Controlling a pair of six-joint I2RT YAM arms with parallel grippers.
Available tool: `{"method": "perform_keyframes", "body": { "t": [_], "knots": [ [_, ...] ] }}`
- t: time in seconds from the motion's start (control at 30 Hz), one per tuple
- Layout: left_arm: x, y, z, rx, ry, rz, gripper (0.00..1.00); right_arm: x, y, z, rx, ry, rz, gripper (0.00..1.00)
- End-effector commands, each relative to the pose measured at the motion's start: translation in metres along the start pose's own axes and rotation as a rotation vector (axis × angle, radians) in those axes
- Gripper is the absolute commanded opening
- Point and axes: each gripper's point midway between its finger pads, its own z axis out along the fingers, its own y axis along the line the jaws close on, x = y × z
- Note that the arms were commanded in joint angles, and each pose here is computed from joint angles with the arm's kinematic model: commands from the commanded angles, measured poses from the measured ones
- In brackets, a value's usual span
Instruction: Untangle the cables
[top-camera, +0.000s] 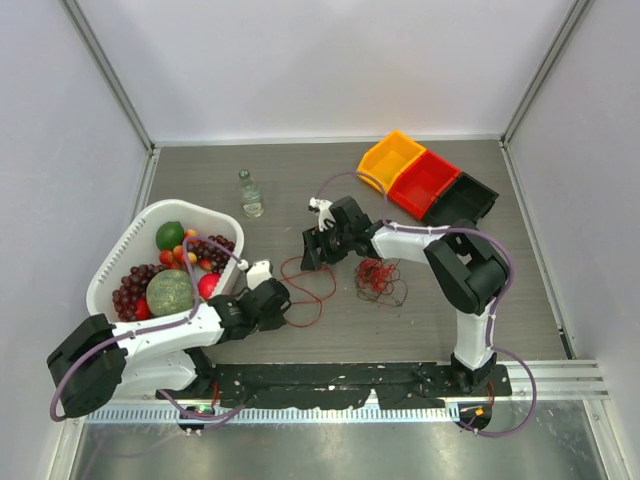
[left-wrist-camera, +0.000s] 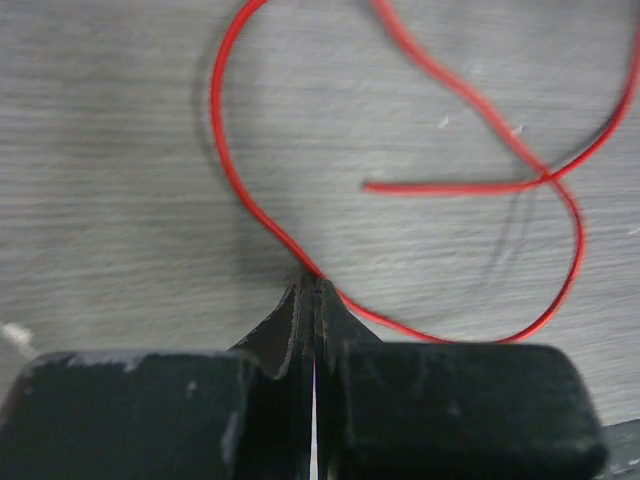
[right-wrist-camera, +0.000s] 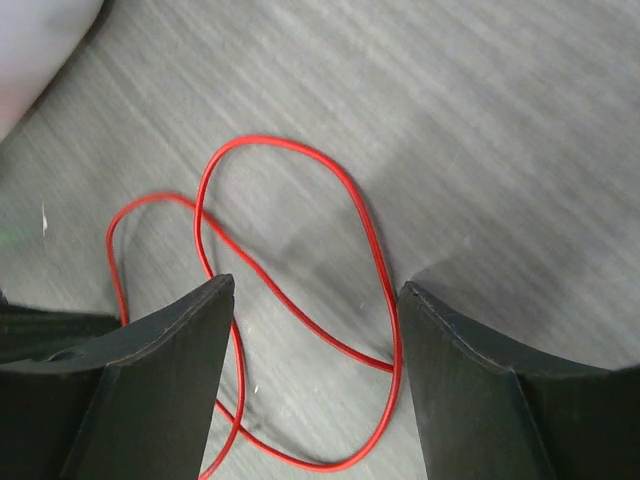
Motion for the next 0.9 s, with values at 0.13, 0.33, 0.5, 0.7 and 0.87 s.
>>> {"method": "perform_keyframes", "body": {
  "t": [0.13,0.33,0.5,0.7,0.87],
  "knots": [
    [-0.015,-0.031,0.025,0.126,-0.106,-0.101,0.0,0.048,0.039,-0.009,-0.093,0.058,-0.123,0.77],
    [-0.013,-0.033,0.033,0.155,-0.119,-0.12,0.0,0.081,0.038,-0.006,0.007,0.126,-0.197,0.79],
    [-0.015,-0.032,0.033,0.177,-0.143,-0.139,0.0,0.107,0.035,-0.014,0.067,0.148,-0.226,0.79],
    [-0.02,-0.027,0.027,0.189,-0.173,-0.158,0.0,0.127,0.032,-0.026,0.136,0.152,-0.258,0.79],
    [-0.026,-0.032,0.022,0.212,-0.192,-0.159,0.0,0.13,0.028,-0.035,0.201,0.161,-0.25,0.78]
  ]
}}
